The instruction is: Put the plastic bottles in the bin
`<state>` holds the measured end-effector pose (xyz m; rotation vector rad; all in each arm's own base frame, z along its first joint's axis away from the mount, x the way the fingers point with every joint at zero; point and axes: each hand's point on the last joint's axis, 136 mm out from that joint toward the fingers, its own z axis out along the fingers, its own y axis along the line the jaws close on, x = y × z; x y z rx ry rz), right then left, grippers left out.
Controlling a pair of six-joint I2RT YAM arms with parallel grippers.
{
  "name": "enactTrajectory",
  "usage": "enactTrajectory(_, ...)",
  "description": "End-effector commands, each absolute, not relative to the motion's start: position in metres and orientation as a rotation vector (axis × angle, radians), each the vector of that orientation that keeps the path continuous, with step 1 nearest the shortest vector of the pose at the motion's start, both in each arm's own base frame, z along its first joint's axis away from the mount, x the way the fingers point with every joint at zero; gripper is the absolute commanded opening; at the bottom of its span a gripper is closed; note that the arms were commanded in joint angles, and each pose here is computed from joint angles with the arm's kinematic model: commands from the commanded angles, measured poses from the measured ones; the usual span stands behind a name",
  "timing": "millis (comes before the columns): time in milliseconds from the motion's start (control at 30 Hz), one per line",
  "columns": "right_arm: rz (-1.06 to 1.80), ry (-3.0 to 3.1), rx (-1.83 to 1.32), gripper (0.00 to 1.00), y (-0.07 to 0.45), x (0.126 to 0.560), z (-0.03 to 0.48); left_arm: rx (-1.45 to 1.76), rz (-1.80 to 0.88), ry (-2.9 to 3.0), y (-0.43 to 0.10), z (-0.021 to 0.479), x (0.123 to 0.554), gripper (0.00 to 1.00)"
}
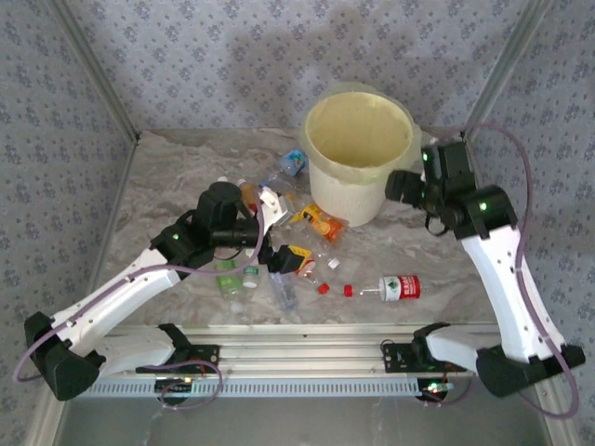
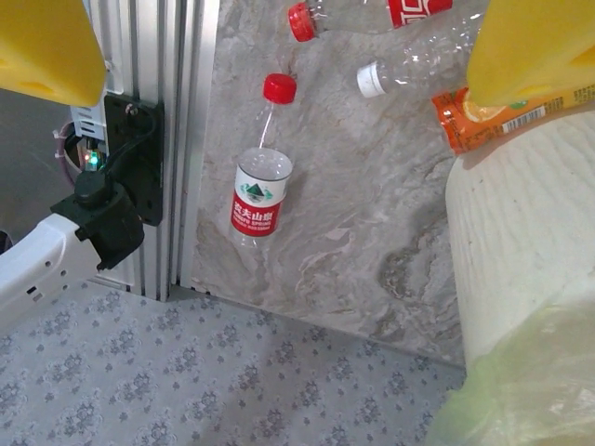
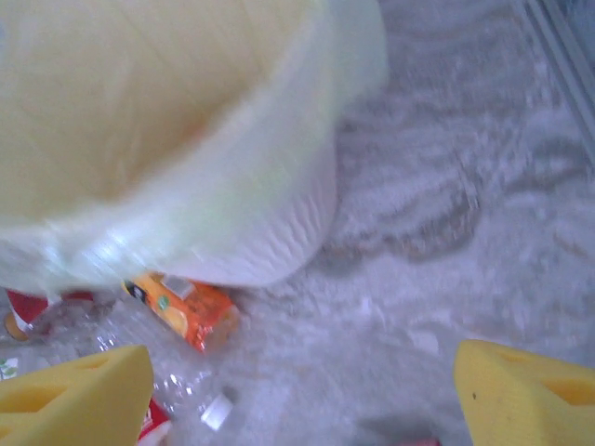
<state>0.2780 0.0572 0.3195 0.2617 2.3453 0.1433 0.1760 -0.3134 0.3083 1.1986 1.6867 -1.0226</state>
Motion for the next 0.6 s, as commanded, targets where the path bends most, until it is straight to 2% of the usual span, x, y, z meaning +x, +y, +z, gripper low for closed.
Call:
enactTrajectory(0, 0.125, 2.423, 0.416, 0.87, 0.044, 0.247, 0.278, 1.231, -1.023, 1.627, -0.318, 0.324, 0.169, 1.00)
enactTrajectory(233, 0.096, 2.509, 0.640, 0.92, 0.027, 0.201, 0.207, 1.236, -1.007, 1.624, -0.318, 0.324, 0.167, 1.00)
enactTrajectory(567, 0.049, 2.623, 0.947, 1.00, 0.021, 0.163, 0.132, 1.233, -0.984, 1.633, -0.317, 0.322, 0.169, 1.00)
